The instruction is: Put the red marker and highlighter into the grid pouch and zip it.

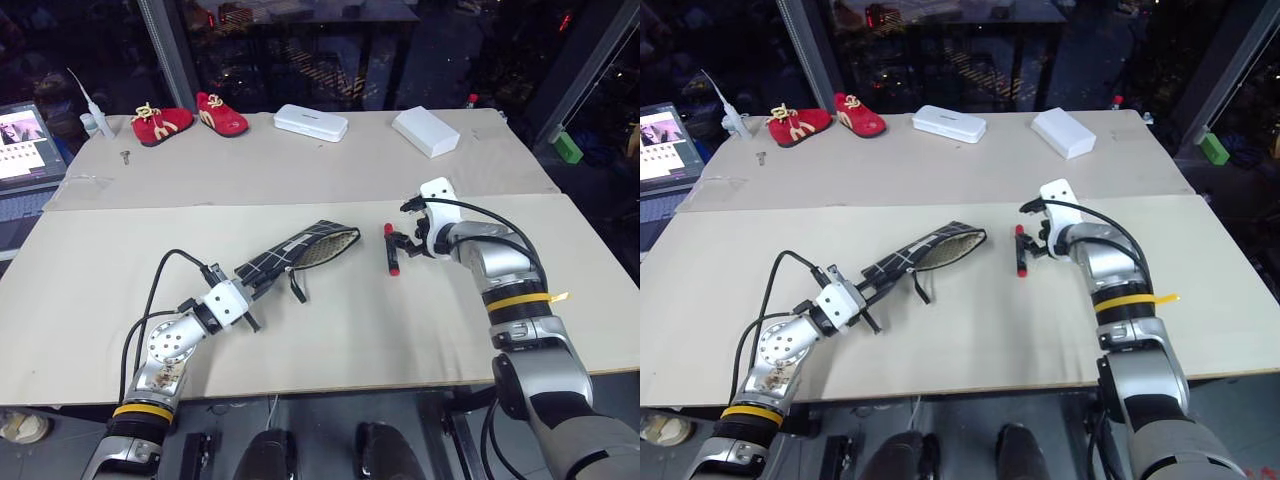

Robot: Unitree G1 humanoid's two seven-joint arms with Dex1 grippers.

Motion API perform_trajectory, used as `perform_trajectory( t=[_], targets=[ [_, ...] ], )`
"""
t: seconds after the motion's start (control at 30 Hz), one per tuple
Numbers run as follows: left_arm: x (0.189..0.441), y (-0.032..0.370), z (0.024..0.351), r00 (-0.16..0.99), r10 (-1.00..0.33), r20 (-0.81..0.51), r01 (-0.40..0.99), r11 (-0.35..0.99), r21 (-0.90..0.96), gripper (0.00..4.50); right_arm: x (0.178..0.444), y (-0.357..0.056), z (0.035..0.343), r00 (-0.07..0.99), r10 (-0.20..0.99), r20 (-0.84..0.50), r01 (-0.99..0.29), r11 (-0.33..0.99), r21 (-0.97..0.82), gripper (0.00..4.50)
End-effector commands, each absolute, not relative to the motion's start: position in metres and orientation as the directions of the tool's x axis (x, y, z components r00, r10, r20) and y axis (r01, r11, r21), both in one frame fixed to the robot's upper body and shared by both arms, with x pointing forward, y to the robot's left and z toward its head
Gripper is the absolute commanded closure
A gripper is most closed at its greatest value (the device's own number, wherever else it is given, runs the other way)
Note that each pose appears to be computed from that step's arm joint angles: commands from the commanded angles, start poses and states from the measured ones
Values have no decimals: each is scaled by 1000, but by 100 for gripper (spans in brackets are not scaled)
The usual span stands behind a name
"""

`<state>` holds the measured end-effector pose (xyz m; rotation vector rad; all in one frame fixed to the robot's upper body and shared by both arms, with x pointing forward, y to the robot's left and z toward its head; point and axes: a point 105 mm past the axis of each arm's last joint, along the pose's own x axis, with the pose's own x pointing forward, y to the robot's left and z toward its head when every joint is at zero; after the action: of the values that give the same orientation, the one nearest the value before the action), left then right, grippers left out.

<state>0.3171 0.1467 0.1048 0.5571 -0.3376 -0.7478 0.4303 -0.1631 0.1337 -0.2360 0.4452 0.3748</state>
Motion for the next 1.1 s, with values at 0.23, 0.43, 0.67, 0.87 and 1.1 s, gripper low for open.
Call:
perform_trajectory(
  t=[0.23, 0.43, 0.67, 0.87, 1.1],
  targets=[
    [317, 147, 111, 691, -713, 123, 525, 611, 592, 450, 423, -164, 106, 818, 267, -509, -378, 917, -125, 22],
    [319, 147, 114, 690, -713, 128, 521, 611, 597, 450, 414, -173, 81, 803, 229, -550, -363, 920, -149, 157],
    [319, 147, 116, 685, -717, 130, 520, 607, 601, 450, 418, -187, 91, 850, 181, -495, -300, 938, -172, 389],
    [319, 146, 119, 679, -722, 130, 524, 601, 603, 450, 433, -179, 173, 940, 289, -180, -332, 896, -294, 400],
    [323, 144, 120, 670, -731, 127, 531, 592, 606, 450, 369, -119, 224, 667, 742, -62, -505, 390, -770, 400]
  ],
)
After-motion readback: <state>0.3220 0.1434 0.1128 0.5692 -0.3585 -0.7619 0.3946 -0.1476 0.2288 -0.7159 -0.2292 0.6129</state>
